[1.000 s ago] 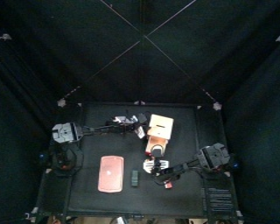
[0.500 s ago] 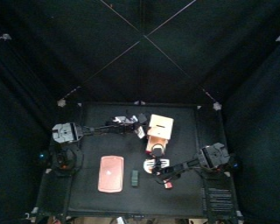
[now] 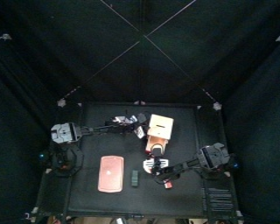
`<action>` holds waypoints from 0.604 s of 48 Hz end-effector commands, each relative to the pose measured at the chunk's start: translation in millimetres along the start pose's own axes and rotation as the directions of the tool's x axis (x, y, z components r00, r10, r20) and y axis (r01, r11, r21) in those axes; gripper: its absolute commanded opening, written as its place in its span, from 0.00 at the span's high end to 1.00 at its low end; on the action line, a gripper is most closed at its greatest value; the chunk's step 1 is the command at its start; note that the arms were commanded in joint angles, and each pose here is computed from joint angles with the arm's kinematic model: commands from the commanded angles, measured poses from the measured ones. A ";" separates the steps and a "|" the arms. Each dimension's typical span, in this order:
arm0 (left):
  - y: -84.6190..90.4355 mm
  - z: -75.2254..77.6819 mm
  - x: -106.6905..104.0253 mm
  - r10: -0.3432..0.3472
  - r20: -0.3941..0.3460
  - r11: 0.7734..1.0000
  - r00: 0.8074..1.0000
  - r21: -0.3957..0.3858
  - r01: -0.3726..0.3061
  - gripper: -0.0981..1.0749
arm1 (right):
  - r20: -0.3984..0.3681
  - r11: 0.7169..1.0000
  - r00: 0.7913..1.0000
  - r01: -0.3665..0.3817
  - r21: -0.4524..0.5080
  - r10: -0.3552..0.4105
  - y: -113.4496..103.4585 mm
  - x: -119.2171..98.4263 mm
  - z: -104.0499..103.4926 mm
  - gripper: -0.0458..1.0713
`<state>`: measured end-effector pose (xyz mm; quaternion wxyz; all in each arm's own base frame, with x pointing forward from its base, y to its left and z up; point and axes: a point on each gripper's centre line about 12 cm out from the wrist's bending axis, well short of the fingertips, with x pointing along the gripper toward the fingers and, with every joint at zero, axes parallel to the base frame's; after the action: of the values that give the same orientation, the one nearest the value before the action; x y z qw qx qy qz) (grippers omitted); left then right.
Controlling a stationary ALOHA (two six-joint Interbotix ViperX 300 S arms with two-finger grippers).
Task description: Open drawer
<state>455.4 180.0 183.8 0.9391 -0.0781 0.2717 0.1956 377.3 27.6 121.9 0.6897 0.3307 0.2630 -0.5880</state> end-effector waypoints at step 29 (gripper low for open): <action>-11.4 49.5 -74.3 -0.045 0.175 0.999 0.984 0.034 0.039 0.31 | -0.023 0.996 0.996 -0.086 0.012 0.087 4.5 -43.6 4.7 0.16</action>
<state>432.4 164.0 239.5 0.9564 -0.0624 0.2182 0.1838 373.7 48.8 136.5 0.7024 0.3327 0.2670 -0.5698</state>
